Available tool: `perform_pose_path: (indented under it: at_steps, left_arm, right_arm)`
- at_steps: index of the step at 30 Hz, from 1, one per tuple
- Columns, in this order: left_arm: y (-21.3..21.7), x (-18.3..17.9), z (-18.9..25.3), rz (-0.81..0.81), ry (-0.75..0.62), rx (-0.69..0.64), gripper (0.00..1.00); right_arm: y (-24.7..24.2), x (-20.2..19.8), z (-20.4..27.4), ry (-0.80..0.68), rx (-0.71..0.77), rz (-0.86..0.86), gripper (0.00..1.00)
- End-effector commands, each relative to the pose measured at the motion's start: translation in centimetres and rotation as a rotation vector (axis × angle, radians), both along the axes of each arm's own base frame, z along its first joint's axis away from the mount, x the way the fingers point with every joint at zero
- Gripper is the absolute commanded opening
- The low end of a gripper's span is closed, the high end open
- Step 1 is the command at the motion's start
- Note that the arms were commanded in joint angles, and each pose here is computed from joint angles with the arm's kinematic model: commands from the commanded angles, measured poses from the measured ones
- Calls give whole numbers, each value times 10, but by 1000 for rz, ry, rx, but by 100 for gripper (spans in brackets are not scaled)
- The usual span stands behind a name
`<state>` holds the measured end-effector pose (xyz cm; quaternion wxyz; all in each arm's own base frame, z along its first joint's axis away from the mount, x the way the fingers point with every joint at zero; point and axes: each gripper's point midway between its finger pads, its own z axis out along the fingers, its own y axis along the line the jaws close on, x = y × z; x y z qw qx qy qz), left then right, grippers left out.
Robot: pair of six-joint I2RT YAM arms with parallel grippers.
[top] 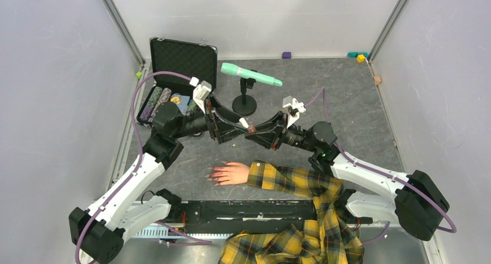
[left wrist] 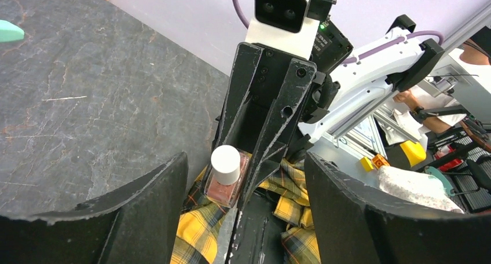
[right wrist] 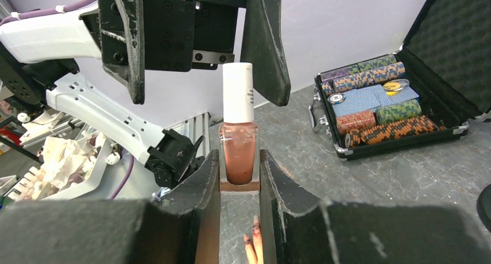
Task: Paint the nails
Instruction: Unscrew the nail polish bottle.
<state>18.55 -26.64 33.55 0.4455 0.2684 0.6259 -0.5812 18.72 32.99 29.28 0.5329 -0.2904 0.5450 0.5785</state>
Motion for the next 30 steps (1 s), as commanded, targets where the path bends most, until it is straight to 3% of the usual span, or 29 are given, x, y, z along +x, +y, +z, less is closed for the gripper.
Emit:
perform_pose_path:
  at_steps: [1,20,25,30]
  left_arm:
    - [0,-9,14,-38,-28,-41,77]
    - [-8,-7,4,-66,23,-23,50]
    - [-8,-6,3,-61,25,-19,34]
    - [-9,-4,1,-55,35,-14,11]
  right_arm:
    - [1,-6,25,-58,54,41,0]
    - [3,1,22,-12,67,20,0]
    - [5,4,19,-3,57,17,0]
    - [6,7,16,-3,44,4,0]
